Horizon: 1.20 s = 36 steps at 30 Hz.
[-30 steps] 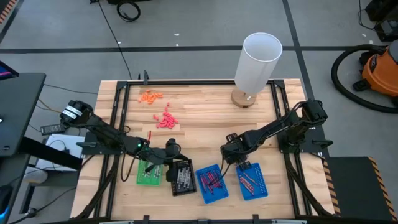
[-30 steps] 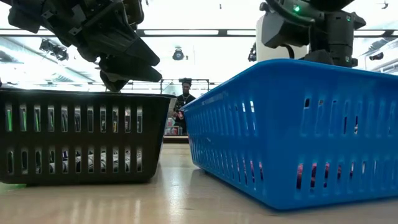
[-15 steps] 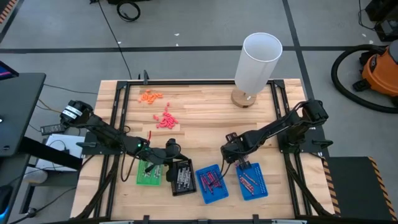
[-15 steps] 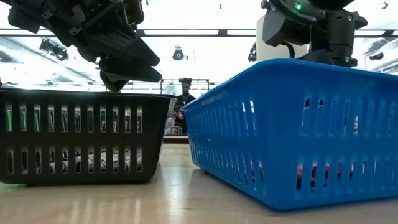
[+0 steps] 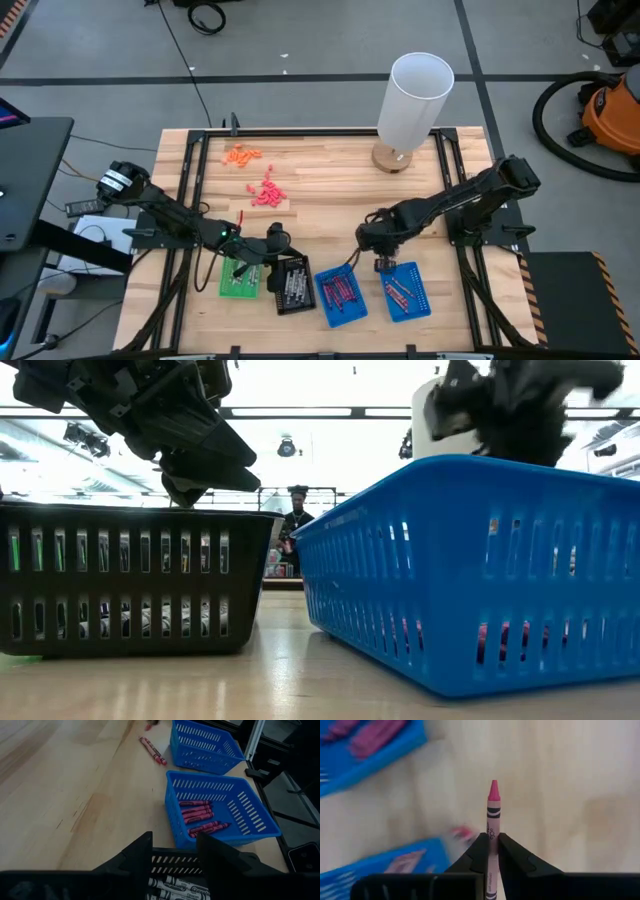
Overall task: Sort crayons
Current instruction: Put the pink crayon into the right blue bin
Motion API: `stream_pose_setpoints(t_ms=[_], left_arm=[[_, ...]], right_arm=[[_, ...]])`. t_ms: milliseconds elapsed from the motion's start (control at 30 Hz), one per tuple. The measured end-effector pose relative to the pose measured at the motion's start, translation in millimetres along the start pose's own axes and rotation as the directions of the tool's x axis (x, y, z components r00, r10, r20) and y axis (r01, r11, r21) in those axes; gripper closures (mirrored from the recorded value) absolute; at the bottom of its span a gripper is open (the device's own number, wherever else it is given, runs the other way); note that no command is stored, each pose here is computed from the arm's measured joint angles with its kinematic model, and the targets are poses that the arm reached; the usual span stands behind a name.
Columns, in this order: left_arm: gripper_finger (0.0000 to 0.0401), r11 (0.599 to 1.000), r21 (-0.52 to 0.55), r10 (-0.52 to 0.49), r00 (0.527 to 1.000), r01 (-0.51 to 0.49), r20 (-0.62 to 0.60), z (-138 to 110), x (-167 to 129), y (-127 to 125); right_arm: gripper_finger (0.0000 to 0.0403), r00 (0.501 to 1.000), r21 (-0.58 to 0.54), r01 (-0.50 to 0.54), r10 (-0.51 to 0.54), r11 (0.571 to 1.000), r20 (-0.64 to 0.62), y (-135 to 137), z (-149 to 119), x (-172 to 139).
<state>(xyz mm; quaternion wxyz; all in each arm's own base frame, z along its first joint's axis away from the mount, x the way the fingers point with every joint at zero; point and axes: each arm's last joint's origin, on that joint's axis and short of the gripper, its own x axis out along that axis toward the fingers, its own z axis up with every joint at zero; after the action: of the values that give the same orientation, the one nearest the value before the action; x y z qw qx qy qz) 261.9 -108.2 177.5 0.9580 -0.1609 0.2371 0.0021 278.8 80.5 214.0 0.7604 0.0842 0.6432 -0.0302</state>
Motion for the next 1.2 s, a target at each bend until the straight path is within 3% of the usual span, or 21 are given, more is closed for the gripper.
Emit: stream_pose_setpoints(t_ms=[167,500,700,1000,1200], left_arm=[[0.0236,1.0,-0.006,-0.003,1.0,0.003,-0.001,0,0,-1],[0.0236,1.0,-0.017,-0.003,1.0,0.003,-0.001,0,0,-1],[0.0236,1.0,-0.025,-0.006,1.0,0.006,0.007,0,0,-1],[0.0236,1.0,-0.025,-0.006,1.0,0.006,0.007,1,0,-1],[0.0236,1.0,-0.024,-0.012,1.0,0.013,0.023,2,0,-1]], right_arm=[[0.0364,0.989,0.108,-0.109,0.118,0.988,-0.087,16,-17,-11],[0.0363,0.978,0.17,-0.149,0.171,0.974,-0.122,53,-46,-16],[0.0355,0.982,0.198,-0.113,0.14,0.974,-0.127,61,-56,-12],[0.0303,0.967,0.179,-0.116,0.153,0.977,-0.206,52,-56,-14],[0.0298,0.987,0.089,0.022,-0.008,0.996,-0.161,28,-45,-16]])
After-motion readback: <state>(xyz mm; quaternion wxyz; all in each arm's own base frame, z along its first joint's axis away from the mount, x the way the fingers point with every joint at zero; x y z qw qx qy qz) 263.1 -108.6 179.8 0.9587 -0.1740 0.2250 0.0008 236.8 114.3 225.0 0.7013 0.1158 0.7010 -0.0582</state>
